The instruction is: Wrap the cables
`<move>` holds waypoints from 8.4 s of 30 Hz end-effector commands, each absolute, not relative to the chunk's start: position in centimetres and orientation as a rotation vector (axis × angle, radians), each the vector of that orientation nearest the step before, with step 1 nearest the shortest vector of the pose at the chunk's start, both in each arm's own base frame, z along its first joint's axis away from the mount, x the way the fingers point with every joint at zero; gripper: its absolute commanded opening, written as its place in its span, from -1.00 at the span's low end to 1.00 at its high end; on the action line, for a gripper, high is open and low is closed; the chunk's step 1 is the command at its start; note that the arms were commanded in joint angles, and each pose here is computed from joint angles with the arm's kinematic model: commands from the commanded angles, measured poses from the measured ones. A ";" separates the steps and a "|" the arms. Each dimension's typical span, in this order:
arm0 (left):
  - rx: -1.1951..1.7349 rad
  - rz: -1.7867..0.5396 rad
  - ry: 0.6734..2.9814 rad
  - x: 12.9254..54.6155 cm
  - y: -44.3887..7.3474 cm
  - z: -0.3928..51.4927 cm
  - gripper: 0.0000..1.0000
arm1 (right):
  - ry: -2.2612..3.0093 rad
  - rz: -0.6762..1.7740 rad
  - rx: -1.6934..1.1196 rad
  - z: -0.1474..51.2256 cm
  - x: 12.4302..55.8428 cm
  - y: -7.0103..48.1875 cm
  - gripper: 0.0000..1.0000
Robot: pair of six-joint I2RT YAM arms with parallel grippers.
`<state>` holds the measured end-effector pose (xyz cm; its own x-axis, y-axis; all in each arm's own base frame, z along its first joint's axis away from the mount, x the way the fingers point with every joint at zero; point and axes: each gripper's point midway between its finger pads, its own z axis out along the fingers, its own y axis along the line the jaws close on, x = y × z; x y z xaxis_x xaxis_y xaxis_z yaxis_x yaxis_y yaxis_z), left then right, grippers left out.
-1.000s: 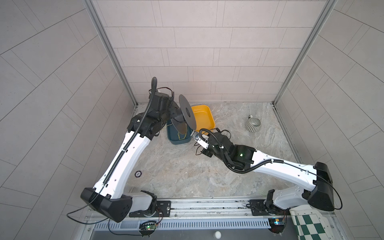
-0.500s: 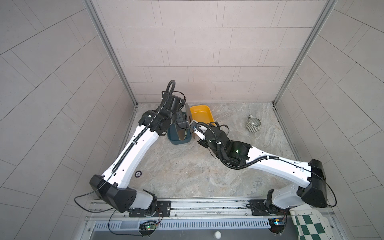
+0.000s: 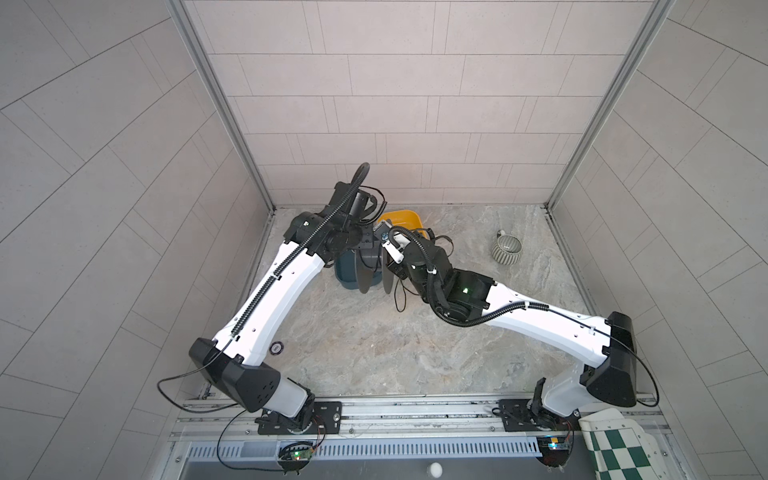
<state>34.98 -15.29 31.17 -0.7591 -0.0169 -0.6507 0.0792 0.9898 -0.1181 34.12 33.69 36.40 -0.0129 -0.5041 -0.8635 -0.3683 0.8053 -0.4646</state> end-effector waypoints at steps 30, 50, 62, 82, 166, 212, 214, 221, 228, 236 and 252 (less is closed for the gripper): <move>0.189 -0.221 2.338 34.5 -16.6 35.7 -1.00 | 1.985 0.338 -0.583 26.7 31.6 25.7 0.62; 0.175 -0.363 2.292 33.2 -17.5 37.7 -1.00 | 1.967 0.992 -0.674 13.9 24.5 32.4 0.38; 0.163 -0.385 2.287 33.0 -17.5 38.0 -1.00 | 1.947 1.210 -0.576 12.1 24.7 36.8 -0.07; -0.114 -0.444 2.258 35.7 -14.3 37.8 -1.00 | 2.080 0.653 -0.770 12.5 24.3 33.7 -1.00; 0.481 -0.487 2.375 29.7 -19.1 35.6 -1.00 | 2.154 0.308 -0.480 26.4 40.9 26.8 -0.46; 0.543 -0.626 2.323 29.0 -20.1 38.4 -1.00 | 2.048 0.782 -0.536 21.2 35.6 28.4 -0.85; 0.498 -0.657 2.304 29.4 -19.7 39.1 -1.00 | 2.067 0.712 -0.515 21.0 35.7 27.2 -1.00; 0.349 -0.716 2.237 30.7 -18.2 41.3 -1.00 | 2.110 0.591 -0.396 21.2 36.5 21.6 -1.00; 0.204 -0.829 2.163 31.7 -16.8 43.1 -1.00 | 2.161 0.421 -0.227 21.2 37.1 16.3 -1.00; 0.068 -0.937 2.146 33.2 -17.0 43.4 -1.00 | 2.258 0.341 -0.262 19.1 36.6 15.7 -1.00; 0.043 -1.019 2.135 32.6 -17.5 43.5 -1.00 | 2.276 0.345 -0.351 16.2 36.9 18.1 -0.75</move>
<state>33.85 -17.15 39.66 -0.7735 -0.2563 -0.5796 0.2285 0.7403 -0.6323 36.45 17.81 17.31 -0.6377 -0.1329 -0.7588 -0.3510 0.9269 0.1326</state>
